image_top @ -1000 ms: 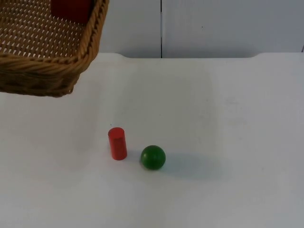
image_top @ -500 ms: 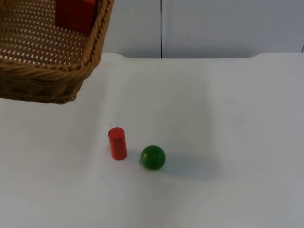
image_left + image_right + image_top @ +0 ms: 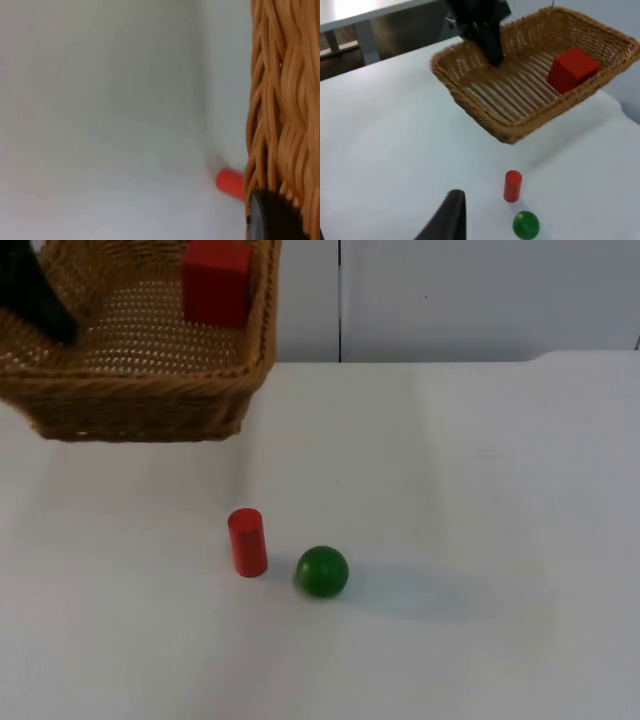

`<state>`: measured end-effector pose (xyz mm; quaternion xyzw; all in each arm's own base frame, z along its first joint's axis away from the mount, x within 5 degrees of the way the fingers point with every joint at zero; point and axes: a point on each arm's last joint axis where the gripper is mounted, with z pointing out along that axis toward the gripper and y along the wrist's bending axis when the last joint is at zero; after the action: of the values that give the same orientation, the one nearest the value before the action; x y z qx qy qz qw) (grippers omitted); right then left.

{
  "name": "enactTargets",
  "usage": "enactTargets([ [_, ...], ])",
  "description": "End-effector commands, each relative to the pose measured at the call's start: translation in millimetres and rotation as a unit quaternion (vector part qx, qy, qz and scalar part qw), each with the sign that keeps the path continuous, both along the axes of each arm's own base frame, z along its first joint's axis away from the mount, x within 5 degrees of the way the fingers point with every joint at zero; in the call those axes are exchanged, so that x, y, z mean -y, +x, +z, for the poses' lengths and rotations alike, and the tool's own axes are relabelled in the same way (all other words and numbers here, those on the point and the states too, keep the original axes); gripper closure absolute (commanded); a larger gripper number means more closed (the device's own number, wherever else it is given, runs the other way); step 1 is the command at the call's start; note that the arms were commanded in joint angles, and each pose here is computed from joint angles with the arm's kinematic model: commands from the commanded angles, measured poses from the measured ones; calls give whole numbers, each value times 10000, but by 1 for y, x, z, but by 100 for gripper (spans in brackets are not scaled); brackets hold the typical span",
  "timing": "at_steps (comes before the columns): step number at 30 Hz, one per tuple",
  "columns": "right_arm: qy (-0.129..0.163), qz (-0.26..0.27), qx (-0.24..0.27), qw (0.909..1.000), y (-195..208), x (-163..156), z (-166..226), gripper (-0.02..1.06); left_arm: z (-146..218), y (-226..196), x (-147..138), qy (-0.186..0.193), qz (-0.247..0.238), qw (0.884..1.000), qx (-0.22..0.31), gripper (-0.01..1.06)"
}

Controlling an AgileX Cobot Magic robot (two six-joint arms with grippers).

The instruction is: Pick up the basket with the left hand and place the object to the left of the red cylinder into the basket with the right hand.

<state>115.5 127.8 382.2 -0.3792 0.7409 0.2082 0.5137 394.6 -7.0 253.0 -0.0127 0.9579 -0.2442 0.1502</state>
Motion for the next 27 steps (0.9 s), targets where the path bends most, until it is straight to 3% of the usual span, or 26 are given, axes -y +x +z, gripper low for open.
enactTargets([
  [1,38,-23,57,10000,-4,5,1,-1,6,20,20,-323,-46,9990,321,105],
  [7,189,-54,-20,9998,-12,13,5,-1,-19,67,69,-415,-386,9978,355,105],
  [14,101,-98,-292,9995,-14,14,1,-1,-60,107,125,-491,-599,9956,533,105],
  [19,130,-125,-353,9992,-14,14,1,-1,-96,120,149,-501,-614,9955,522,105],
  [25,165,-127,-321,9993,-13,14,2,-1,-124,120,157,-461,-649,9963,314,105],
  [27,174,-132,-288,9993,-13,14,2,-1,-133,120,157,-484,-638,9966,217,98],
])
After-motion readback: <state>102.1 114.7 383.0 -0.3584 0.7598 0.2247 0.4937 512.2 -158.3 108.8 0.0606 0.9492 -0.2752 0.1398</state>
